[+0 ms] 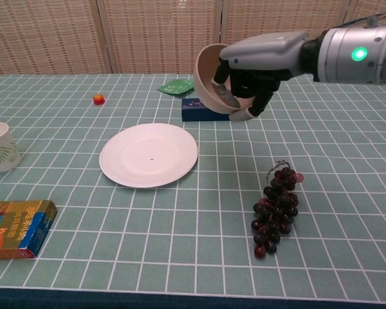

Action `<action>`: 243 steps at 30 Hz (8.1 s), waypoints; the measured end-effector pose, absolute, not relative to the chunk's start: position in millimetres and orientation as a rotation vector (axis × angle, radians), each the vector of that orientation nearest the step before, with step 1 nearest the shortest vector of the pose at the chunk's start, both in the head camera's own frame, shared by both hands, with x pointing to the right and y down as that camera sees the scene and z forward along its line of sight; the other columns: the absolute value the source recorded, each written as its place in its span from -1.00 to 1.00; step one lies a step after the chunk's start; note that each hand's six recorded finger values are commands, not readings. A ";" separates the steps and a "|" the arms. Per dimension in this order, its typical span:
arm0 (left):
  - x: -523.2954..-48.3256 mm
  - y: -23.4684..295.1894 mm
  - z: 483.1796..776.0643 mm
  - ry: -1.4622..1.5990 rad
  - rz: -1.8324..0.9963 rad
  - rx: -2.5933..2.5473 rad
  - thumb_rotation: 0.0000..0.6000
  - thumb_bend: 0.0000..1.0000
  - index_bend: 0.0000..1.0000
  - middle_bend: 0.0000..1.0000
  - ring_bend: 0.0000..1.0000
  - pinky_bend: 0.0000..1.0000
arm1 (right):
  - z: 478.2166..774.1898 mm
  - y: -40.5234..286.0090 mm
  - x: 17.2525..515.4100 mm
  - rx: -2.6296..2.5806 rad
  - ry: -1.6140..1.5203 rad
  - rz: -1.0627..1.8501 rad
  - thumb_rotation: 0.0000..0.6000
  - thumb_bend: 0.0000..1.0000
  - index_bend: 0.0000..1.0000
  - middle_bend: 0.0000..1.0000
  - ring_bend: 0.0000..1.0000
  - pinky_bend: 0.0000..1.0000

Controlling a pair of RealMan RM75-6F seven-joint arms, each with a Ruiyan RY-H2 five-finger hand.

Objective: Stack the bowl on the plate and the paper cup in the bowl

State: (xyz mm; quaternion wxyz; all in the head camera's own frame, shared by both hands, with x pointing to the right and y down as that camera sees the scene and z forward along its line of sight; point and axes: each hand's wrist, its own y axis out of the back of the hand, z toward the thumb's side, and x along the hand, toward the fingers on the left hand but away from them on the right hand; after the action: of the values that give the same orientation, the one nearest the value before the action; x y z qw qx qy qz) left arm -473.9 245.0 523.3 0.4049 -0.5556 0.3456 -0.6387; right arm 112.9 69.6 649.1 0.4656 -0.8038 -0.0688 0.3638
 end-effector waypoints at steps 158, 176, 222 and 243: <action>-396.8 81.8 707.2 0.367 -1.745 -1.717 1.00 -0.46 -0.37 -0.54 -0.32 0.21 | 508.0 184.0 471.9 -1.393 -1.077 1.478 1.00 -0.47 -0.66 -0.13 -0.19 0.34; -281.6 34.9 627.5 0.480 -1.418 -1.995 1.00 -0.46 -0.40 -0.54 -0.33 0.22 | 512.2 183.0 473.1 -1.419 -1.064 1.486 1.00 -0.47 -0.66 -0.13 -0.19 0.34; -116.0 37.6 696.1 0.354 -1.494 -2.041 1.00 -0.46 -0.82 -0.86 -0.96 -0.48 | 510.5 191.4 494.1 -1.428 -1.084 1.530 1.00 -0.47 -0.63 -0.13 -0.19 0.34; -220.0 37.2 643.4 0.658 -1.504 -1.956 1.00 -0.46 -0.96 -1.00 -1.00 -0.67 | 508.2 194.0 501.7 -1.421 -1.107 1.535 1.00 -0.46 -0.62 -0.13 -0.19 0.32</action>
State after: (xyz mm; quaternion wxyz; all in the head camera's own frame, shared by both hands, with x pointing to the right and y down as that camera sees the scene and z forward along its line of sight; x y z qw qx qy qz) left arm -220.0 37.2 643.4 0.2897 -0.7332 0.2467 -0.5636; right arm 501.7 194.0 508.2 0.3779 -0.5558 -0.4331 0.6006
